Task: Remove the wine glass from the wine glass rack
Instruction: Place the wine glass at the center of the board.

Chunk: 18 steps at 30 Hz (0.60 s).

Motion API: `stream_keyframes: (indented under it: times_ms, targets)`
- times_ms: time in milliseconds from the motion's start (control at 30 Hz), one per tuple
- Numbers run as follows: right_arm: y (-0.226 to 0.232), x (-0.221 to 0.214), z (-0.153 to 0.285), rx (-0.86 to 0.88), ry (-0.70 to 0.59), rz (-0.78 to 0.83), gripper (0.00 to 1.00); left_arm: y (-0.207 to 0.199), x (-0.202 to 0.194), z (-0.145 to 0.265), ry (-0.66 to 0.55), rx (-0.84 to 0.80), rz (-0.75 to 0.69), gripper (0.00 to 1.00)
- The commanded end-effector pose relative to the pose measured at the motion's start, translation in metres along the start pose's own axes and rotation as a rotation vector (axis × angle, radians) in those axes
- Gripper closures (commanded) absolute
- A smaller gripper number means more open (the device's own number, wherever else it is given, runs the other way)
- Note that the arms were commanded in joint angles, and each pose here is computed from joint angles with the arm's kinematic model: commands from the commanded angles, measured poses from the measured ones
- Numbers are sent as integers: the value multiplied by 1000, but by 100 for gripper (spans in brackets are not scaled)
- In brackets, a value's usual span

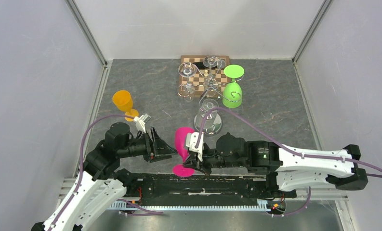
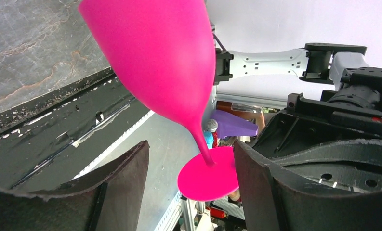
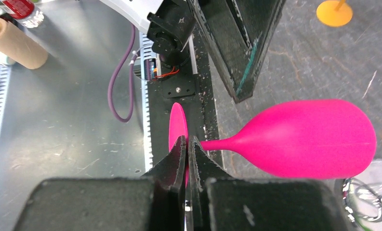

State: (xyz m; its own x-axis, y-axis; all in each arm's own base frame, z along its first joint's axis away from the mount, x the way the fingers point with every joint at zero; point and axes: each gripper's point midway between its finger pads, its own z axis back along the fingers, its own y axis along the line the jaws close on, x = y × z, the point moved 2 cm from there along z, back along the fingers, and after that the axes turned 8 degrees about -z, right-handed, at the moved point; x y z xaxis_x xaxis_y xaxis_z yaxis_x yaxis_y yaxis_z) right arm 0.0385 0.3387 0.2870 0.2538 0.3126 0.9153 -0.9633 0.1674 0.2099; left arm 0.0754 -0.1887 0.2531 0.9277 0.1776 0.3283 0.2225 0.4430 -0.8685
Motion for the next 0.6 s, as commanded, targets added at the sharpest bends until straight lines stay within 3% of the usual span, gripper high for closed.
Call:
stream_keyframes:
  times_ms: [0,567]
  targets:
    - [6,42,-1,-29,-148,142,100,-7,-6,1,30,-51,21,29]
    - [22,54,-23,-61,-199,367,100,-13,-12,5,53,-94,10,32]
